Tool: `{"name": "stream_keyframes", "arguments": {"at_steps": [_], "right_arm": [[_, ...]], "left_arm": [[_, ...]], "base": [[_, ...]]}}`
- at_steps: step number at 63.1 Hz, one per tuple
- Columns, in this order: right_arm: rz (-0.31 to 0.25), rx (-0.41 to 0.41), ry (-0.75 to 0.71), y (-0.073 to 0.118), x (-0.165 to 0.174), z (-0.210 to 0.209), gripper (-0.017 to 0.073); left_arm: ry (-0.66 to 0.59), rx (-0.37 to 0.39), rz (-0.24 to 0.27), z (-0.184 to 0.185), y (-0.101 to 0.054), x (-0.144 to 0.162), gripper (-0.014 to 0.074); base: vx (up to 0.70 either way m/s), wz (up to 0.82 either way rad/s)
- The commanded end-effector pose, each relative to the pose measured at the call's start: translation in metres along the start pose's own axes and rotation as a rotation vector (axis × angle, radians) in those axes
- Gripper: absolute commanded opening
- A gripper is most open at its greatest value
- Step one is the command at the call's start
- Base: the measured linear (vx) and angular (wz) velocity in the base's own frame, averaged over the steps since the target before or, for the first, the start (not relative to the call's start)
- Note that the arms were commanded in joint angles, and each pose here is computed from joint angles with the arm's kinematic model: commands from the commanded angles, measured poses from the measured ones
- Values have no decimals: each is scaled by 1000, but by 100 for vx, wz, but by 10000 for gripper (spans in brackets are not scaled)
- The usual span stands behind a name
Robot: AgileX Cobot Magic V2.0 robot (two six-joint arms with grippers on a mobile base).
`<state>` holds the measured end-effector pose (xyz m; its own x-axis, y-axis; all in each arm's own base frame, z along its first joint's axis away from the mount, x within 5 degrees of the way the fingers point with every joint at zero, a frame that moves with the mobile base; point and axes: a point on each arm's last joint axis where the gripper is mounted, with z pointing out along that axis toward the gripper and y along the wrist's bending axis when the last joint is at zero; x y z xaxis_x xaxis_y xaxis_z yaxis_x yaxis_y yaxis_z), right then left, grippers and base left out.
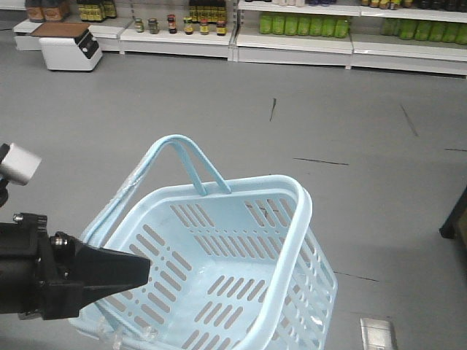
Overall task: Pick three apples into basket with both arms
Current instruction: 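Drive the base across the floor carrying the basket in the left gripper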
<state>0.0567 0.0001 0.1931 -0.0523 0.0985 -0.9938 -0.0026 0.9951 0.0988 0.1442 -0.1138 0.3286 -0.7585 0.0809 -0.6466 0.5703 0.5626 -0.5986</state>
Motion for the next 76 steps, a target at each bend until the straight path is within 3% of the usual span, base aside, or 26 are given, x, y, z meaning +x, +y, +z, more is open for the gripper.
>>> {"name": "stream_keyframes", "arguments": {"at_steps": [1,40,76], "right_arm": [[-14,-5,-70,0,-2,0,-1],[-14,-5,-70,0,-2,0,-1],[-14,-5,-70,0,-2,0,-1]], "left_arm": [[-79,55,-14,-6,-12,-10,-8],[-79,55,-14,-6,-12,-10,-8],[-79,55,-14,-6,-12,-10,-8]], "base": [[10,39],[12,34],[14,-7]]}}
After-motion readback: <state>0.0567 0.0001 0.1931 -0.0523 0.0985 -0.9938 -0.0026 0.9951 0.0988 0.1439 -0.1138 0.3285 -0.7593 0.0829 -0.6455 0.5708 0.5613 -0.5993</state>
